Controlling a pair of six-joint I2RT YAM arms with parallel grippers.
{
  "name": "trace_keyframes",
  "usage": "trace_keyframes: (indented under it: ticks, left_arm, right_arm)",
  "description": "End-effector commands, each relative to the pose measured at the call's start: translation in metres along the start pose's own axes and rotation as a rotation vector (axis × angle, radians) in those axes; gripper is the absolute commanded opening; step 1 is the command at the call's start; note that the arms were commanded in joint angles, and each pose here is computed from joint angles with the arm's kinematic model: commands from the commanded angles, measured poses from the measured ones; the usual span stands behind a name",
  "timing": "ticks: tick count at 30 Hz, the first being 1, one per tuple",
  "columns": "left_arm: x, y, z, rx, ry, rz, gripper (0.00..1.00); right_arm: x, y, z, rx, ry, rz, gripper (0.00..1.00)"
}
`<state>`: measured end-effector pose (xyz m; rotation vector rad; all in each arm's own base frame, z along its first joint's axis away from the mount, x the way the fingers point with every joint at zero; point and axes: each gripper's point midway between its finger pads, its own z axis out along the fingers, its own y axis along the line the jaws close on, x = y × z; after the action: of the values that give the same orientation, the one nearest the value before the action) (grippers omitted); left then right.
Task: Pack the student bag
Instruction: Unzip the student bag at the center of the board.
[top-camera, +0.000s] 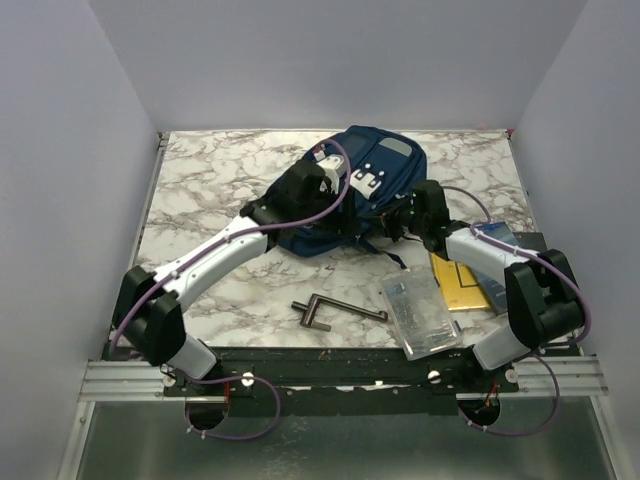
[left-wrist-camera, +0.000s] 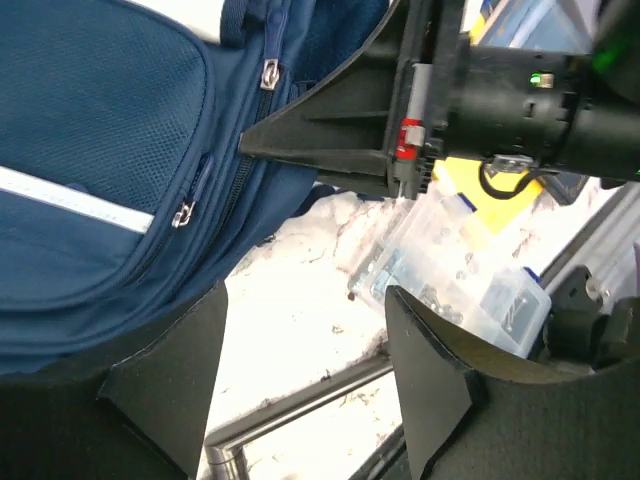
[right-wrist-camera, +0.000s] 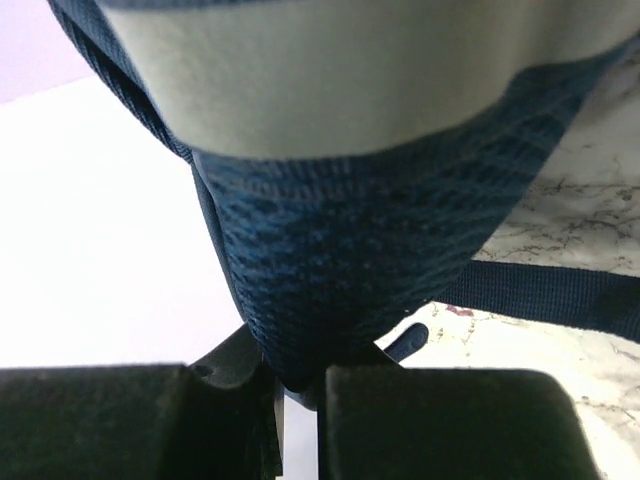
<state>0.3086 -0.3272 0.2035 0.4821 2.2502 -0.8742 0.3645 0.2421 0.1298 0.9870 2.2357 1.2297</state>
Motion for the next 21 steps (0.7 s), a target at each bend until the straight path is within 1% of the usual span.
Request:
trace_keyframes:
  ticks: [1,2,4,6,7,10,15,18,21]
  left_arm:
    - [-0.016,-0.003,-0.030,-0.176,-0.240,0.063,0.63]
    - [-0.010,-0.005,-0.033,-0.188,-0.264,0.040,0.59]
    - [0.005,-0.012,-0.032,-0.183,-0.280,-0.053,0.53]
    - [0.016,-0.014,-0.025,-0.168,-0.284,-0.160,0.49]
    - [0.019,-0.016,-0.021,-0.160,-0.281,-0.193,0.49]
    - [0.018,-0.022,-0.008,-0.160,-0.272,-0.201,0.51]
    - [0.006,-0.030,0.007,-0.150,-0.295,-0.226,0.51]
    - [0.005,-0.030,0.014,-0.161,-0.298,-0.268,0.48]
    - [0.006,-0.021,0.020,-0.206,-0.312,-0.288,0.47]
  right_arm:
    - [0.001,0.038,-0.018,-0.041,-0.009,0.141,0.00]
    - [0.002,0.040,-0.021,-0.038,-0.005,0.179,0.00]
    - [0.003,0.046,-0.026,-0.055,0.000,0.244,0.00]
    - [0.002,0.054,-0.032,-0.086,-0.006,0.305,0.00]
    - [0.001,0.058,-0.035,-0.101,-0.014,0.330,0.00]
    - [-0.003,0.072,-0.043,-0.133,-0.038,0.366,0.00]
    - [-0.005,0.085,-0.044,-0.142,-0.034,0.406,0.00]
    - [-0.007,0.089,-0.046,-0.146,-0.050,0.419,0.00]
    - [-0.009,0.092,-0.049,-0.157,-0.067,0.428,0.00]
